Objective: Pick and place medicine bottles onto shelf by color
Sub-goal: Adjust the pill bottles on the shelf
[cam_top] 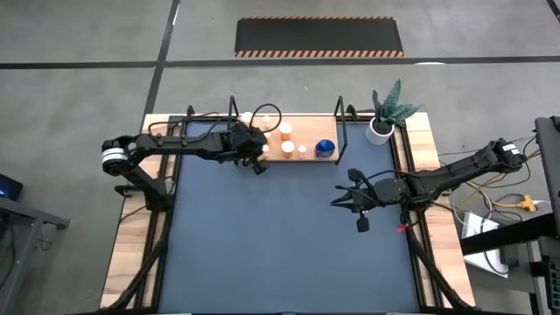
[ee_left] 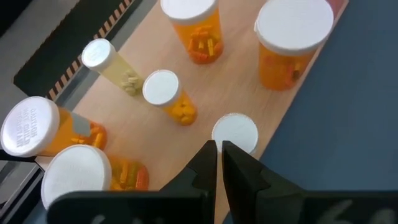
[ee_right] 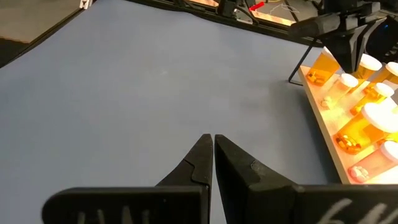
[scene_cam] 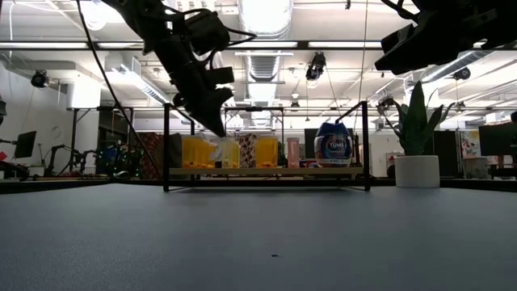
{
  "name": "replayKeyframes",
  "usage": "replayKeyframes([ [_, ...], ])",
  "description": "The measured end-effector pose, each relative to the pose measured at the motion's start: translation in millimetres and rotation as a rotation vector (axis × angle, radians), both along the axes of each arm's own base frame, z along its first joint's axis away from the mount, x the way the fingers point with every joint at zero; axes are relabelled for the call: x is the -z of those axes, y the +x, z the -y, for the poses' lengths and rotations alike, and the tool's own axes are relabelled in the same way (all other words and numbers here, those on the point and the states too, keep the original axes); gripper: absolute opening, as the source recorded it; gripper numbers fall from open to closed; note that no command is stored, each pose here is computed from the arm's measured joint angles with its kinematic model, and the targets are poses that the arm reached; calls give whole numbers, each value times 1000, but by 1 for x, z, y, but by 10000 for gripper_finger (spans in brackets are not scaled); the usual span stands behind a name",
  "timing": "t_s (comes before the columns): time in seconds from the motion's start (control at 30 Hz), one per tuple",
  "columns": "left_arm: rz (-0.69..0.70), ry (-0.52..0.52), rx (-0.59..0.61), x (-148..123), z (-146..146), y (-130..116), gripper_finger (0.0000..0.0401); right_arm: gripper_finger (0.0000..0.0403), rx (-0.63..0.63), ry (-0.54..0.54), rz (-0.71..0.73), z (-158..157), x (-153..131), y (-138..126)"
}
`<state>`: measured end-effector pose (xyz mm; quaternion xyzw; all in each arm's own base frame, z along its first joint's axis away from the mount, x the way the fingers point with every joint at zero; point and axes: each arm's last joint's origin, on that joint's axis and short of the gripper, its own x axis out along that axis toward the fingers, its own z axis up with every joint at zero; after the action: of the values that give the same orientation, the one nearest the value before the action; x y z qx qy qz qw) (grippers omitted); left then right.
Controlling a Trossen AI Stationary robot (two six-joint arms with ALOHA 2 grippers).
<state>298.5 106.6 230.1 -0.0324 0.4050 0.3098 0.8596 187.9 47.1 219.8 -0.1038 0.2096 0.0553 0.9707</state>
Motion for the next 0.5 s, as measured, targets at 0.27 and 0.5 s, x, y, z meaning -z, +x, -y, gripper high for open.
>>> replayKeyframes([
  [0.27, 11, -1, -5, 1, 0, 0, 8, 9, 3, 6, 0, 0, 0, 0],
  [0.5, 19, 0, -7, 1, 0, 0, 8, 9, 3, 5, -1, 0, 0, 0],
])
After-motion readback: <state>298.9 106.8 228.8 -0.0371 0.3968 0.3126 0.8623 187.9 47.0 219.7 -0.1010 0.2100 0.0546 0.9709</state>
